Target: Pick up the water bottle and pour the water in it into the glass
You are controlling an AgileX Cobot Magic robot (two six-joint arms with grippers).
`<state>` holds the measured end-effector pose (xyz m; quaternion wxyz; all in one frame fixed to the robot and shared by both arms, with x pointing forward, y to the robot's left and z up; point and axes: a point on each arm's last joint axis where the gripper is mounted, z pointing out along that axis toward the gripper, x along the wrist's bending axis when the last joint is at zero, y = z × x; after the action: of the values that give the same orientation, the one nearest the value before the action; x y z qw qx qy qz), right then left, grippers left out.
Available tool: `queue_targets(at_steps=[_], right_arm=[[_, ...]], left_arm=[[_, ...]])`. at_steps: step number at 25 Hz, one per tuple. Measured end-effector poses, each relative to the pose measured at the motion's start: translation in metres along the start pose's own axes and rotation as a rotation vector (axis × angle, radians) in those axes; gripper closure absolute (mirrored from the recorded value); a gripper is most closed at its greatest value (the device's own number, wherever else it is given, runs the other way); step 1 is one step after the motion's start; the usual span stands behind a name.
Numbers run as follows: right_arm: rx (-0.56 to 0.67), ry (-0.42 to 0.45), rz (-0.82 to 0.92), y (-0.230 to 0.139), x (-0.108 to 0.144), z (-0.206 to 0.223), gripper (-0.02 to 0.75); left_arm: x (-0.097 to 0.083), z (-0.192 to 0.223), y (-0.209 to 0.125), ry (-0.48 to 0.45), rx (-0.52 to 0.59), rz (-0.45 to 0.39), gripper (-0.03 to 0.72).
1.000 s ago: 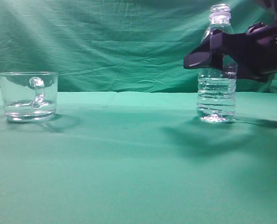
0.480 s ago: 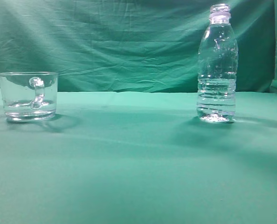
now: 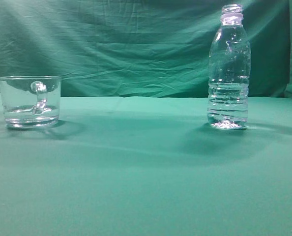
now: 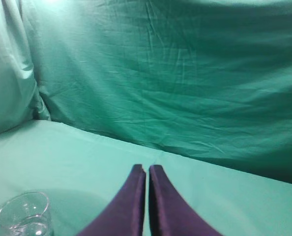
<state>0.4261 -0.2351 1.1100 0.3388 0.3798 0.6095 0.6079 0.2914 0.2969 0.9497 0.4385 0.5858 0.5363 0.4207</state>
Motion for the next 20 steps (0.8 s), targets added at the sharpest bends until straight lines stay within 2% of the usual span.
queue_targets(at_steps=[2, 8, 12, 14, 17, 20], right_arm=[[-0.026, 0.020, -0.007, 0.008, 0.006, -0.014, 0.738], [-0.126, 0.157, -0.068, 0.027, 0.030, -0.048, 0.738], [-0.188, 0.168, -0.102, 0.035, 0.038, -0.067, 0.738], [-0.228, 0.130, -0.071, 0.041, 0.038, -0.079, 0.738], [-0.306, 0.011, 0.018, 0.049, 0.033, -0.101, 0.738], [-0.362, -0.189, 0.156, 0.052, 0.017, -0.116, 0.738]], left_arm=[[0.000, 0.000, 0.000, 0.000, 0.000, 0.000, 0.688], [0.000, 0.000, 0.000, 0.000, 0.000, 0.000, 0.688], [0.000, 0.000, 0.000, 0.000, 0.000, 0.000, 0.688], [0.000, 0.000, 0.000, 0.000, 0.000, 0.000, 0.688], [0.000, 0.000, 0.000, 0.000, 0.000, 0.000, 0.688], [0.000, 0.000, 0.000, 0.000, 0.000, 0.000, 0.688]])
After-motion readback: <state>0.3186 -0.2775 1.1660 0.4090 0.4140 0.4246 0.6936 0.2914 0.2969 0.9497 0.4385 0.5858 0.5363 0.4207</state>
